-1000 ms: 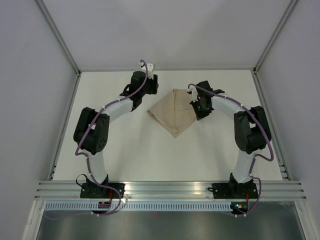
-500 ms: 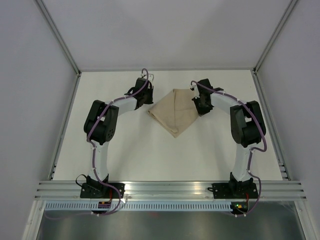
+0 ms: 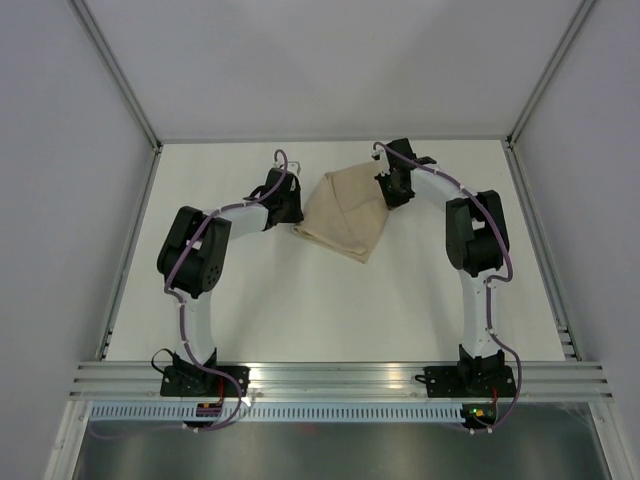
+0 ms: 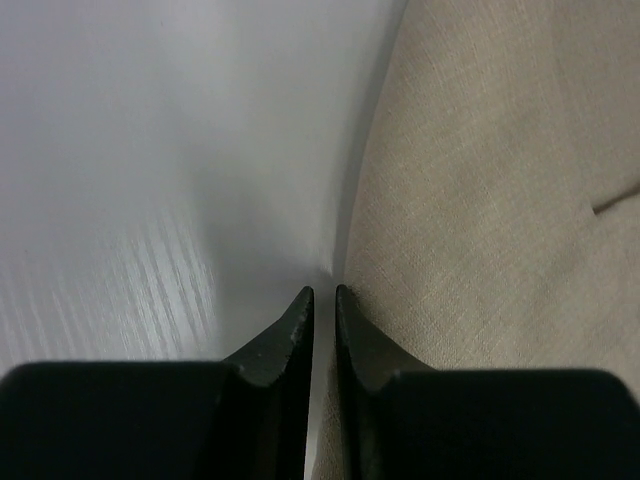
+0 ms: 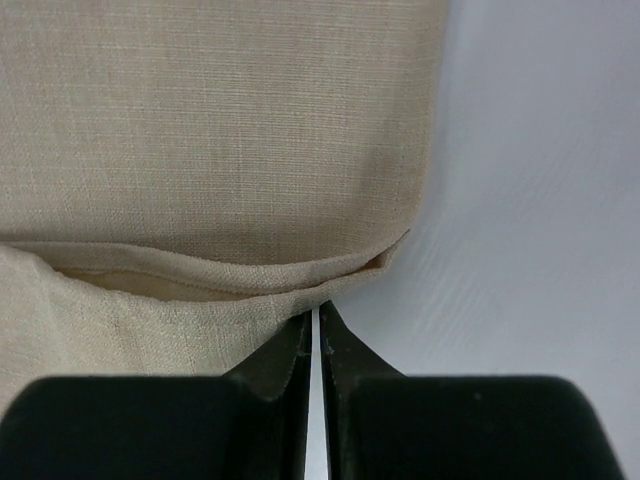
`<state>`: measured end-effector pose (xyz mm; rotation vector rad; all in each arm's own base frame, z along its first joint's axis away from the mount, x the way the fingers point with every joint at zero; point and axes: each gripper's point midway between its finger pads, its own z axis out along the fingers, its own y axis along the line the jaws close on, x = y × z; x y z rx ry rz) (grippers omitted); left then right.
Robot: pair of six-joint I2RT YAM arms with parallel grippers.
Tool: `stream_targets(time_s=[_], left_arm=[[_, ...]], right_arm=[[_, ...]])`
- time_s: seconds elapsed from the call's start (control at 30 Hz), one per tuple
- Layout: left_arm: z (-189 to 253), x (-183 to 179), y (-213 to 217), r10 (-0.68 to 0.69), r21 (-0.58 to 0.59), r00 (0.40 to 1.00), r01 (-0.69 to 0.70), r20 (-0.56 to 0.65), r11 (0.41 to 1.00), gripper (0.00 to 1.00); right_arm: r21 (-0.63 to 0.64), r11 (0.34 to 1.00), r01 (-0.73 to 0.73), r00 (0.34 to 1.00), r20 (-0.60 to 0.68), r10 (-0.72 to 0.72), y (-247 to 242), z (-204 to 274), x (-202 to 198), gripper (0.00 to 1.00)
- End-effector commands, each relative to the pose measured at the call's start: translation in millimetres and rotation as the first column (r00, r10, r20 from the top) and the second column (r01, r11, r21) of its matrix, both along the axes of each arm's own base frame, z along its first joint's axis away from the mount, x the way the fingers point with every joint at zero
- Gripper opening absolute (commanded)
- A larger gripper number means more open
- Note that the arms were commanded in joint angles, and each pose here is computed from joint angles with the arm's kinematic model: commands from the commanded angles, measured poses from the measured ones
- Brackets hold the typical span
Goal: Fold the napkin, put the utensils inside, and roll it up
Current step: Adjust the napkin at the center of the board.
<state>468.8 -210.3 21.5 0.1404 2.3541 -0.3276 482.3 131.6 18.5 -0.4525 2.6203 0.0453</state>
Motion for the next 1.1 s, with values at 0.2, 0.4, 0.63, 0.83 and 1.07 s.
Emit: stream_targets(time_s=[0.2, 0.4, 0.63, 0.83, 1.07], left_arm=[[-5, -61, -14, 0.025, -0.078, 0.994, -0.033, -0.104, 0.996, 0.17], [-9, -76, -2, 0.09, -0.064, 0.992, -0.095, -0.086, 0.993, 0.18], [34, -67, 20, 0.168, -0.058, 0.986, -0.167, 0.014, 0.984, 0.25], [91, -54, 35, 0.152, -0.085, 0.98, -0.142, 0.125, 0.986, 0.4], [141, -63, 41, 0.093, -0.149, 0.969, -0.06, 0.229, 0.987, 0.47]], right_arm=[[-0.012, 0.998, -0.066, 0.997, 0.036, 0.066, 12, 6, 43, 0.12], [-0.011, 0.997, -0.08, 0.993, 0.082, 0.081, 15, 19, 59, 0.12], [-0.004, 0.998, -0.065, 0.986, 0.152, 0.065, 8, 50, 58, 0.23], [0.025, 0.993, -0.112, 0.95, 0.295, 0.099, -5, 110, 52, 0.32], [-0.084, 0.863, -0.498, 0.773, 0.408, 0.486, 27, 149, -6, 0.45]])
